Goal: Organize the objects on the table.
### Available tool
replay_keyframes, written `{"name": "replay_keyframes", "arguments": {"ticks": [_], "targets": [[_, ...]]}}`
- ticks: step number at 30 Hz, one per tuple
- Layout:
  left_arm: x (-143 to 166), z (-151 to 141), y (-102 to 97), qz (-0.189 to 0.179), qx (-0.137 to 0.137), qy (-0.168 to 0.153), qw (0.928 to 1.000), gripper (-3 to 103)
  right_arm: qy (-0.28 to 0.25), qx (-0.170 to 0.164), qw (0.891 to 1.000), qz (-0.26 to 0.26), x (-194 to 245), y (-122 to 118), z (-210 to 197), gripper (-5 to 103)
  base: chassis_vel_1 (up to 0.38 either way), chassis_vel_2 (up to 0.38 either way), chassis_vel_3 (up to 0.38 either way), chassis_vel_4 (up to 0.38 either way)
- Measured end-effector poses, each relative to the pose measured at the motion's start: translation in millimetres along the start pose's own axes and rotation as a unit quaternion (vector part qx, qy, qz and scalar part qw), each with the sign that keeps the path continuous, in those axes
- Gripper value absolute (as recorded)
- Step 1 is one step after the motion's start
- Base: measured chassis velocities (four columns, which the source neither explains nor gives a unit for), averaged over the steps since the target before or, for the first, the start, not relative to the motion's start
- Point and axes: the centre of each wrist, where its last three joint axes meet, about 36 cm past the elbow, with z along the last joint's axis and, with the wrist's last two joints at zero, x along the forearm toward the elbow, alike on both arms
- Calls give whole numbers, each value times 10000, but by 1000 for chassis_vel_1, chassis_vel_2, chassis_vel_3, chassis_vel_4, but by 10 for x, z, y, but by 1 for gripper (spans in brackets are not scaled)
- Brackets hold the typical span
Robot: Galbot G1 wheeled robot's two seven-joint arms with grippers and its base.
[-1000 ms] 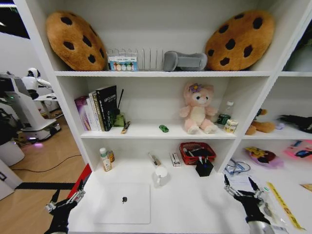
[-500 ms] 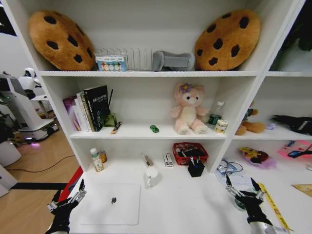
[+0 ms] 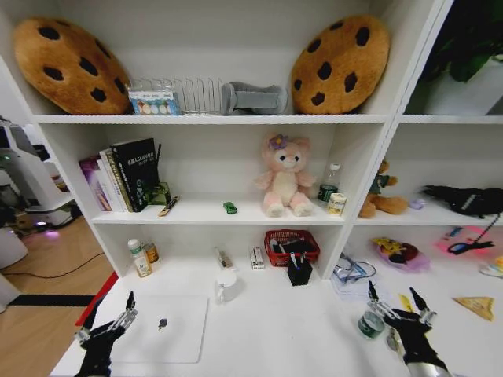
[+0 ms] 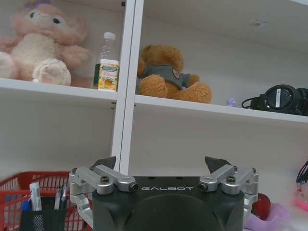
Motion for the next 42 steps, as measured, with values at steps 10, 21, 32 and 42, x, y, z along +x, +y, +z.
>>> {"name": "replay_keyframes", "arguments": {"ticks": [10,21,32,42], "targets": [[7,50,25,-37,16,38,10000,100,290,105,9994,129,115,-76,134,100,0,0,0,0],[0,54,10,3,3,39,10000,100,541,-49,9983,226,-143,-140,346,100,0,0,0,0],[30,63,24,-31,-4,46,10000,100,580,26,9983,98,-169,-130,414,80,0,0,0,0],[26,33,23,-19,14,4,10000,100,585,3,9983,51,-147,-97,408,37,0,0,0,0]]}}
